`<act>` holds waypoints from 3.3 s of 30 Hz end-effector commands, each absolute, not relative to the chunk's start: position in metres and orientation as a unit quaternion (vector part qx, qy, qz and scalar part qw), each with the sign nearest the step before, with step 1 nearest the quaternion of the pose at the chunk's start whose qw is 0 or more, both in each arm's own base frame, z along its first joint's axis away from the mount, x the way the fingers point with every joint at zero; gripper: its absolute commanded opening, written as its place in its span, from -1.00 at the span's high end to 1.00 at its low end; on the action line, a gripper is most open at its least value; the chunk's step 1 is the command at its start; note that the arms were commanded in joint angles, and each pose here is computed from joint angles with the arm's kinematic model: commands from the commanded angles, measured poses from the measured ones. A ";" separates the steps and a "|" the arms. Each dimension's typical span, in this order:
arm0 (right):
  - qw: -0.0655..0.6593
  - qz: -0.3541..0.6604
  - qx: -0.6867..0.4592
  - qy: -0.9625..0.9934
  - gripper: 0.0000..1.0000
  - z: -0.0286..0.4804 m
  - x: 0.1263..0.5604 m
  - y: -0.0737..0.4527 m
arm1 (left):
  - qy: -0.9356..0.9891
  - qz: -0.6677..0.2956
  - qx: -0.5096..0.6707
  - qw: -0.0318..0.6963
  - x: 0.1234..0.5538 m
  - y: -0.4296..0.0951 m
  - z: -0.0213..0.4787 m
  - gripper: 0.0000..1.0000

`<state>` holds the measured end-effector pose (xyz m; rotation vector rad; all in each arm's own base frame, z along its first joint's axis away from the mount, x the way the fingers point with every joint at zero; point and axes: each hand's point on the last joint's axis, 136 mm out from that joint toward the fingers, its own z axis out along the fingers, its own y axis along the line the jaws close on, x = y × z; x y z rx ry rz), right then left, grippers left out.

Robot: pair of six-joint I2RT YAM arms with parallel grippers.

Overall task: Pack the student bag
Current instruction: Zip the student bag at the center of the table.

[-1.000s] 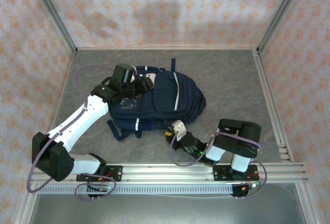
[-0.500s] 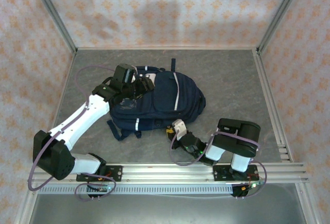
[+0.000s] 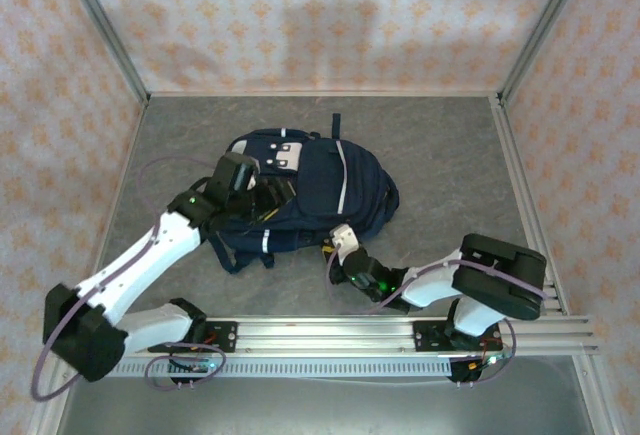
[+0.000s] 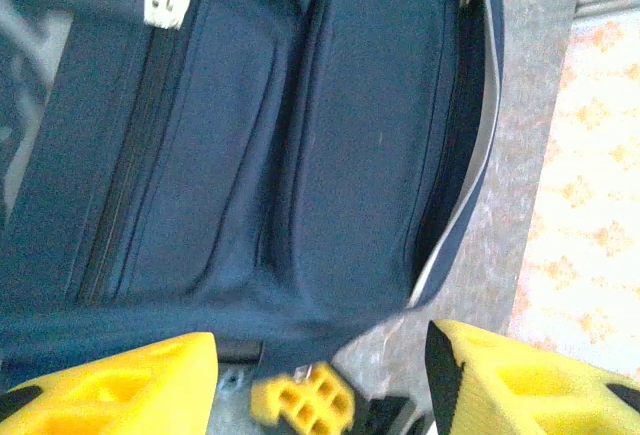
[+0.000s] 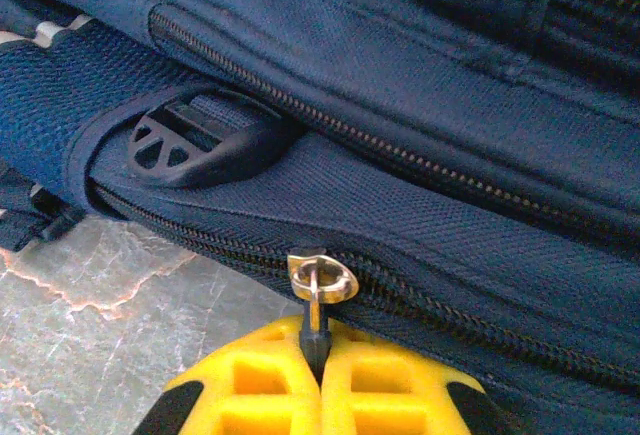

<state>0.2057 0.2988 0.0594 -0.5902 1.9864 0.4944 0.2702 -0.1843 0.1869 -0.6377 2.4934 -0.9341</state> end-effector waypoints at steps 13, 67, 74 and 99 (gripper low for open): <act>0.459 0.149 -0.207 0.851 1.00 0.057 0.212 0.277 | 0.869 -0.275 -0.366 0.187 0.216 -0.147 0.096 -0.17; 0.262 0.203 -0.102 0.938 1.00 0.041 0.189 0.324 | 0.903 -0.238 -0.321 0.159 0.312 -0.148 0.109 -0.20; 0.264 0.229 -0.087 0.933 1.00 0.047 0.189 0.332 | 0.890 -0.315 -0.294 0.149 0.282 -0.190 0.097 -0.25; 0.238 0.041 -0.049 0.969 1.00 0.022 0.185 0.241 | 0.920 -0.198 -0.317 0.118 0.301 -0.161 0.026 0.55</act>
